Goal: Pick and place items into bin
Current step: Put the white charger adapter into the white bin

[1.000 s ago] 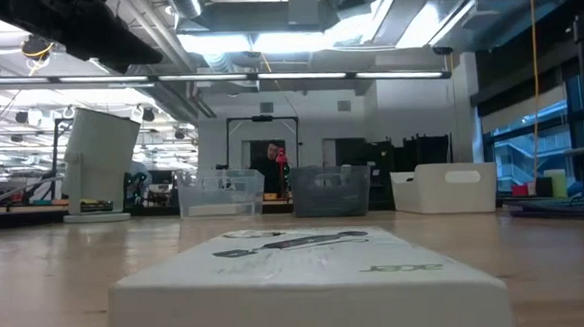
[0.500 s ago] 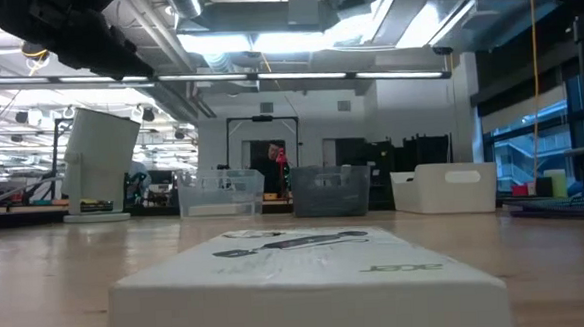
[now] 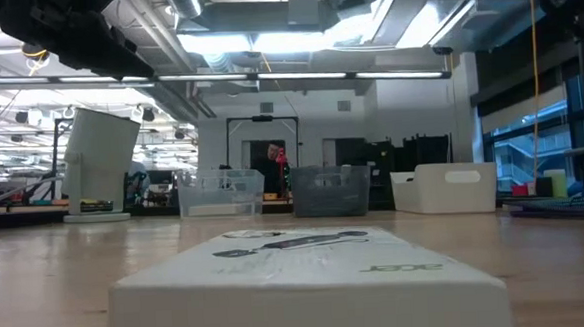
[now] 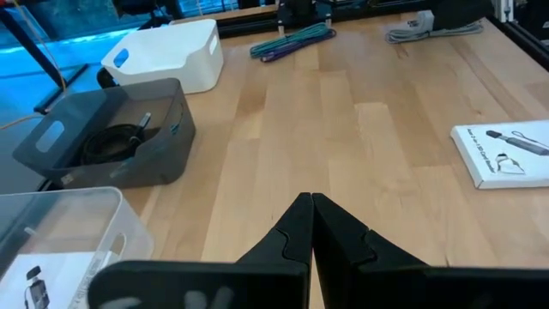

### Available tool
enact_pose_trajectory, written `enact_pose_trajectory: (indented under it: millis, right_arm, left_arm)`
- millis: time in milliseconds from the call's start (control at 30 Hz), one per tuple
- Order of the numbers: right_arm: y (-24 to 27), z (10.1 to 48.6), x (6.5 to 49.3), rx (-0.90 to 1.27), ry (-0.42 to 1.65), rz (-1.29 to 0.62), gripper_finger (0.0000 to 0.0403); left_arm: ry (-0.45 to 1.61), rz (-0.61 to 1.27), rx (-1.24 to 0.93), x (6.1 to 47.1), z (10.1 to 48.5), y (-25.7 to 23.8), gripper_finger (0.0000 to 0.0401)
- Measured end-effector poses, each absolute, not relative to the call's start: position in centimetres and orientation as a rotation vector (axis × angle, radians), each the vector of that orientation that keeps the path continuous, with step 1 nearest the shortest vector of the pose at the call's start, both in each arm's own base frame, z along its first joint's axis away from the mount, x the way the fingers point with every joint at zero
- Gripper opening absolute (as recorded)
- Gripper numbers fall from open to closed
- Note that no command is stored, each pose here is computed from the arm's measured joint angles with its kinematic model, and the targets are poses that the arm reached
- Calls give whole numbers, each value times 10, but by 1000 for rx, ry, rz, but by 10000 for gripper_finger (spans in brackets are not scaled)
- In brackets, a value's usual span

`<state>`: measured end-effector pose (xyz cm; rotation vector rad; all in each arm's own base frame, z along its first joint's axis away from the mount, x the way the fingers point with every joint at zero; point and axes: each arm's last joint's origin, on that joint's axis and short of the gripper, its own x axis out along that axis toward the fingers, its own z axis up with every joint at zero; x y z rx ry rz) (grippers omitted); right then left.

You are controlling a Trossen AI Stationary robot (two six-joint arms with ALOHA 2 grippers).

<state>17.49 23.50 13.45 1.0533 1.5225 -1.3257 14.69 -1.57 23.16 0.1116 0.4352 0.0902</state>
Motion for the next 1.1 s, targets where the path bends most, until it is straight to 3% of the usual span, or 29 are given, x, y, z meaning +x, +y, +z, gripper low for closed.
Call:
enact_pose_trajectory:
  millis: [367,733,1100]
  right_arm:
    - [234,134,174,1023,1518,-1302,148]
    - [231,153,176,967,1400,-1312,143]
    - [223,182,191,985,1248,-1207,145]
  left_arm:
    - [435,91,113,147,232,-16,2]
    - [434,109,117,147,232,-15,2]
    - [436,123,172,147,232,-14,2]
